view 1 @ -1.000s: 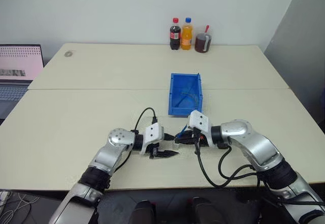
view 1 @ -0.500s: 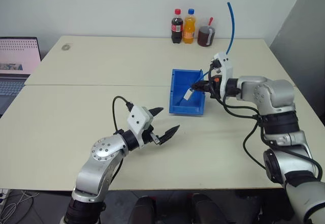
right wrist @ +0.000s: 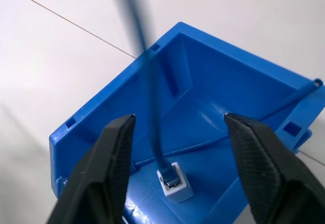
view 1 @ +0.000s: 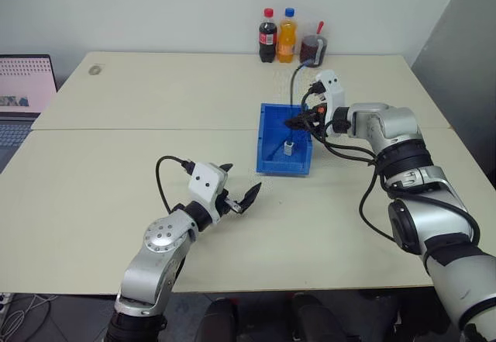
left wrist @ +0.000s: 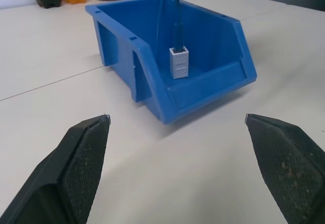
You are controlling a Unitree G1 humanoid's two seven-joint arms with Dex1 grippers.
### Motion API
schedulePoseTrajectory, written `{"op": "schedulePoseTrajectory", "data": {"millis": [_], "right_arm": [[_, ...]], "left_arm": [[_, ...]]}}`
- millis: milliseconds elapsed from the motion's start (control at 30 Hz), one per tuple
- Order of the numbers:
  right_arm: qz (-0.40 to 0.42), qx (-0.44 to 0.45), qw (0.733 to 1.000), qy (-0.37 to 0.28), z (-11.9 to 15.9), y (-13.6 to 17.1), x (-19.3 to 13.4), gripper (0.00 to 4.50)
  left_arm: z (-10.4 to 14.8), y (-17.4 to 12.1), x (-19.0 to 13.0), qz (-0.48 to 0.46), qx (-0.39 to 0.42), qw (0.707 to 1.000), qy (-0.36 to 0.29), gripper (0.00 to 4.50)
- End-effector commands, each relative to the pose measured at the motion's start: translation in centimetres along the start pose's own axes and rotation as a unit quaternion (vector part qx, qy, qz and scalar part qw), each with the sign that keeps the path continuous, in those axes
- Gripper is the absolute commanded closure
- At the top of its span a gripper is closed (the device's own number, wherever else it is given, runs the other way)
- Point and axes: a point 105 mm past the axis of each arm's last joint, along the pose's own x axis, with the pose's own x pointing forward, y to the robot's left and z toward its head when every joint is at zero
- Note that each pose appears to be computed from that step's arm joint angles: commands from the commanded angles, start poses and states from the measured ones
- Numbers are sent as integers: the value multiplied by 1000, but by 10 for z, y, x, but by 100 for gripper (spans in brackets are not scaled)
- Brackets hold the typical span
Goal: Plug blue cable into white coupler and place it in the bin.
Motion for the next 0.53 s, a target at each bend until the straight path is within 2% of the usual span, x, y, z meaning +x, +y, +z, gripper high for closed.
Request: {"op": "schedulePoseTrajectory", "data": {"millis": [33, 100, 200, 333, 433, 533], "right_arm": [[-14, -54, 998, -30, 27, -1, -9, 44], [-17, -57, 997, -42, 30, -4, -20, 6], [-17, -79, 995, -58, 24, 1, -37, 6], [-40, -113, 989, -83, -3, 16, -66, 6], [-94, -88, 985, -114, -29, 20, -84, 6], [-202, -105, 965, -126, -65, 13, -102, 6]], "left_arm": [[14, 8, 5, 15, 7, 1000, -24, 0], [13, 16, 6, 35, -7, 999, -25, 0], [9, 30, 3, 73, -16, 997, -18, 0], [2, 49, -8, 121, -30, 992, -5, 0], [-1, 57, -16, 144, -28, 989, 2, 0], [-5, 65, -25, 172, -31, 985, 6, 0]]}}
